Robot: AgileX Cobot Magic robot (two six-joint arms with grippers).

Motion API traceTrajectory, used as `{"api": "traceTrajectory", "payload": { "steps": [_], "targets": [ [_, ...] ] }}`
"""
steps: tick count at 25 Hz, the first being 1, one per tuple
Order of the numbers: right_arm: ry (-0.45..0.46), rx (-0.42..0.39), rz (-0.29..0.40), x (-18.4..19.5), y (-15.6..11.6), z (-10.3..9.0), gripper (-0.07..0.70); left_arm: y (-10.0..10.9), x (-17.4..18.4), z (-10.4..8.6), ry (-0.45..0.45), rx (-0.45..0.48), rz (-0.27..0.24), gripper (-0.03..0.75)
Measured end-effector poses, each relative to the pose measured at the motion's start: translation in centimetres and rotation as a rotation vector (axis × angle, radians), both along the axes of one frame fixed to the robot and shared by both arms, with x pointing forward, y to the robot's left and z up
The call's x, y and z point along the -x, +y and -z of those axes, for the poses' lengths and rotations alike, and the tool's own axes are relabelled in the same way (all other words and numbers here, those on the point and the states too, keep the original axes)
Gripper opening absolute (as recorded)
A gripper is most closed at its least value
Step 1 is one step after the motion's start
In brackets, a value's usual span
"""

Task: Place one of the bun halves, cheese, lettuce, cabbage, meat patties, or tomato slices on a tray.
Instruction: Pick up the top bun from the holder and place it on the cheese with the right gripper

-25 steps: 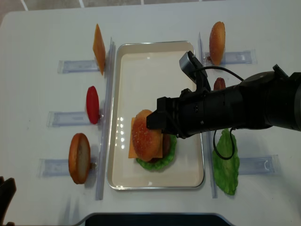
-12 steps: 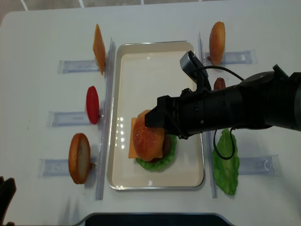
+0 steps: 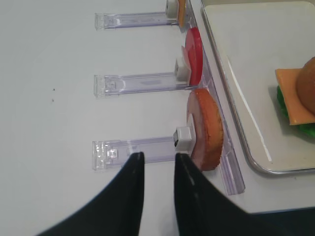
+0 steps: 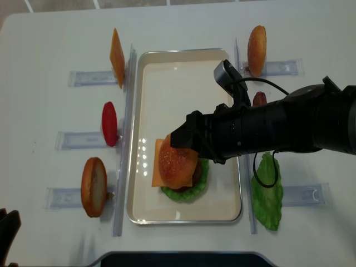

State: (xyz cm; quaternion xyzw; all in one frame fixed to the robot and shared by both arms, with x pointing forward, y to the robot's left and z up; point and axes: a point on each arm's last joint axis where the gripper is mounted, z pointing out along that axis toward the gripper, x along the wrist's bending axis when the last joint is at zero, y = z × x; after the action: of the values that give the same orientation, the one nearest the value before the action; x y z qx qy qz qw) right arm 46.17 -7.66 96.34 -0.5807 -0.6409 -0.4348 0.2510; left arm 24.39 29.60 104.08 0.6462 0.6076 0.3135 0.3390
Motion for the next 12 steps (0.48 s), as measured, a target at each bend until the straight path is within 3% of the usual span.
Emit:
{"api": "traceTrajectory", "payload": {
  "steps": [12],
  "targets": [
    [-0.012,0.066,0.001,-0.06,-0.31,0.47,0.496,0.00,0.00,0.00,0.000,0.000,0.000,0.159]
  ]
}}
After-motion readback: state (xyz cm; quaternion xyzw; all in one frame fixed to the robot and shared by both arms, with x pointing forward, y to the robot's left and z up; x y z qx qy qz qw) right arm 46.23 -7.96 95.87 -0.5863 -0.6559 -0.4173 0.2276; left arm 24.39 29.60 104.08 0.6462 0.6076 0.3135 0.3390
